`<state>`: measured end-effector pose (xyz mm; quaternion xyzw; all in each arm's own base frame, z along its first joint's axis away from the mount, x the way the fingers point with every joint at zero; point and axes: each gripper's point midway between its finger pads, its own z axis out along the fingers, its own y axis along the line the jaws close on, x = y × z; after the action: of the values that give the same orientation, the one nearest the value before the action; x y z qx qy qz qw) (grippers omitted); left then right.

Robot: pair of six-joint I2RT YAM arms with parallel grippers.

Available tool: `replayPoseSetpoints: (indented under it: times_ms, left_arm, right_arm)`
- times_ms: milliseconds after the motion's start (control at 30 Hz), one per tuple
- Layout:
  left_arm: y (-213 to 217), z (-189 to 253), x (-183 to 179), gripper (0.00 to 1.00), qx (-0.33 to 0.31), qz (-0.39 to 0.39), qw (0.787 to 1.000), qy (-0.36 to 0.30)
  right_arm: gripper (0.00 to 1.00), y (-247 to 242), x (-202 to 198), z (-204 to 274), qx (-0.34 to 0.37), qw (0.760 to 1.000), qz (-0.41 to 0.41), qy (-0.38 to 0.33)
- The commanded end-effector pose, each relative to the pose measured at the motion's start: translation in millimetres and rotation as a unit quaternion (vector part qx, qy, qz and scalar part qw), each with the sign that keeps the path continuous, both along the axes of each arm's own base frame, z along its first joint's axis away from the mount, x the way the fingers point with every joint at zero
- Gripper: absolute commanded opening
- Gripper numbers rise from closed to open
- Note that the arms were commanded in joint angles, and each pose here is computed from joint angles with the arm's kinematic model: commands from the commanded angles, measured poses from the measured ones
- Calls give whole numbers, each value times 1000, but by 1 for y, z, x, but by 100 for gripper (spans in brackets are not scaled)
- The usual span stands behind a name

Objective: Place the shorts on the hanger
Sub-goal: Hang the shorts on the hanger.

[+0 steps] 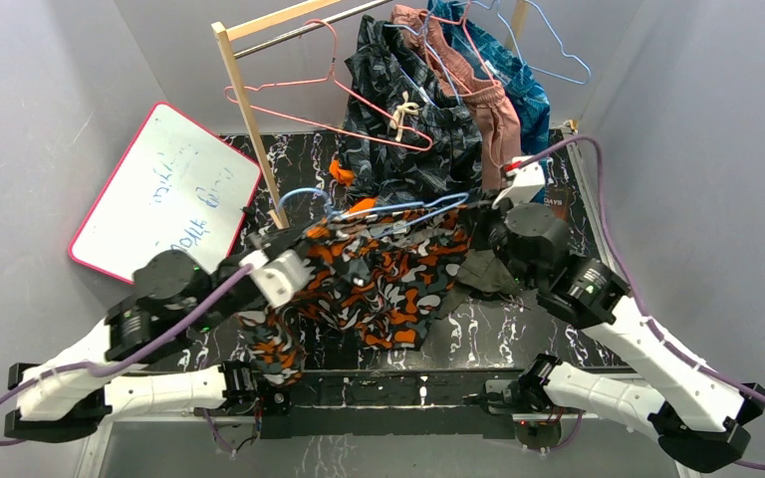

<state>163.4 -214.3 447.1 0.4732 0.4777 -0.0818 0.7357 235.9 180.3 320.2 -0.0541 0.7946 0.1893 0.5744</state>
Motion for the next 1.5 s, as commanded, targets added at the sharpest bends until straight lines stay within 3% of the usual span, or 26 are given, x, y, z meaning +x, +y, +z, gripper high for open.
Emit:
replayPoseSetpoints:
  times_ms: [0, 267, 500, 633, 767, 933, 1467]
  left_arm:
    - [17, -19, -29, 0, 21, -62, 997, 37]
    - [32, -33, -31, 0, 35, -52, 997, 42]
    - [25, -44, -3, 0, 80, 17, 996, 25]
    - [20, -33, 8, 0, 59, 45, 997, -7]
    - [13, -37, 16, 0, 81, 57, 995, -17]
    - [0, -49, 20, 0, 105, 58, 993, -10]
    - [-26, -46, 15, 0, 76, 18, 997, 8]
  right_arm:
    - [0, -30, 4, 37, -2, 997, -65, -30]
    - [0, -40, -4, 63, 4, 997, -67, -33]
    - [0, -31, -11, 73, -1, 999, -31, -21]
    - [0, -30, -16, 75, -12, 1000, -15, -14]
    - [0, -27, -22, 81, -15, 1000, 10, -14]
    - [0, -16, -31, 96, -5, 998, 56, -25]
    - [0, 2, -51, 117, 6, 988, 146, -49]
